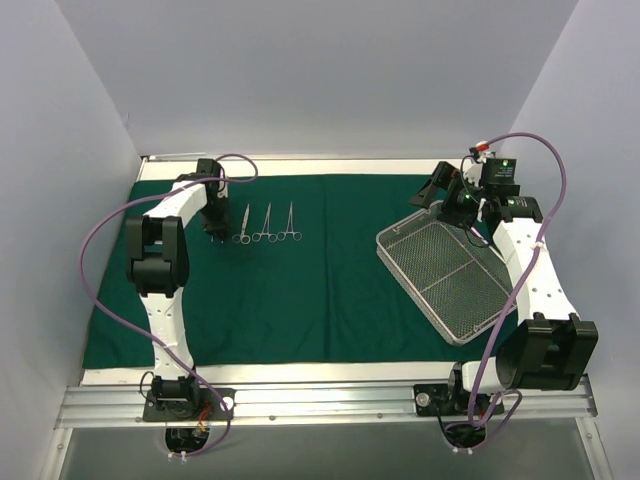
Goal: Open and lay out the surgical kit
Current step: Place the medical item in the surgical kit.
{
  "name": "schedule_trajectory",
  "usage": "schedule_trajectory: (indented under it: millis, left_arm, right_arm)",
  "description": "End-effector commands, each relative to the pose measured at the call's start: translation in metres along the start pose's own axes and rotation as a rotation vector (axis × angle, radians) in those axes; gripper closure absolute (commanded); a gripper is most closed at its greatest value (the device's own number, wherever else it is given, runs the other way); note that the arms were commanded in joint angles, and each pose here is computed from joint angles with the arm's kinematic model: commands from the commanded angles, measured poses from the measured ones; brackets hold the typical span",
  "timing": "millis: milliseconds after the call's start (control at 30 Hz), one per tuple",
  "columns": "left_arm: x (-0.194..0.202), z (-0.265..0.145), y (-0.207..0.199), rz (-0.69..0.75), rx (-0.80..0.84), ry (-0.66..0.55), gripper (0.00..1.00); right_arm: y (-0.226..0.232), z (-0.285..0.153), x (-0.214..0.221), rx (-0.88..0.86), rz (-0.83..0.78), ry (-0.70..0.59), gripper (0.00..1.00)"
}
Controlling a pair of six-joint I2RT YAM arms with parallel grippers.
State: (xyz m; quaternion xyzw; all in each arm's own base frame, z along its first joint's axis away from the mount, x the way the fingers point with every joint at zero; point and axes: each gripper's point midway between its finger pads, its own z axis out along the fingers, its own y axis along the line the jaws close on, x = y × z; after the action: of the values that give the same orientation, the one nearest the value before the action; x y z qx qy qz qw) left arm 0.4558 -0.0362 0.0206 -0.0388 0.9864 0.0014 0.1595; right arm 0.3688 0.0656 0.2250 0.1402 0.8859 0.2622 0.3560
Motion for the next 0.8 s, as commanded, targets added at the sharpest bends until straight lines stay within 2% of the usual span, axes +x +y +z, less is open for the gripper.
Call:
schedule_trajectory:
  millis: [0,367,633,767]
  left_arm:
    - [-0.004,0.001,0.004,-0.01,-0.001,0.004,0.77]
    - [-0.013,-0.018,0.006,-0.013,-0.005,-0.025,0.73]
    - [-0.03,-0.073,0.009,-0.072,-0.008,-0.109,0.64]
    - [-0.04,-0.114,-0.001,-0.102,0.055,-0.19,0.55]
  right_arm:
    - [0.005,-0.005,-0.002,-0.03,-0.002,-0.018,0.0]
    - [0.006,-0.004,-0.001,-0.04,-0.001,-0.02,0.0]
    - [0.001,-0.004,-0.003,-0.01,0.009,-0.036,0.0]
    - [-0.031,0.001,0.008,0.148,0.039,0.004,0.0]
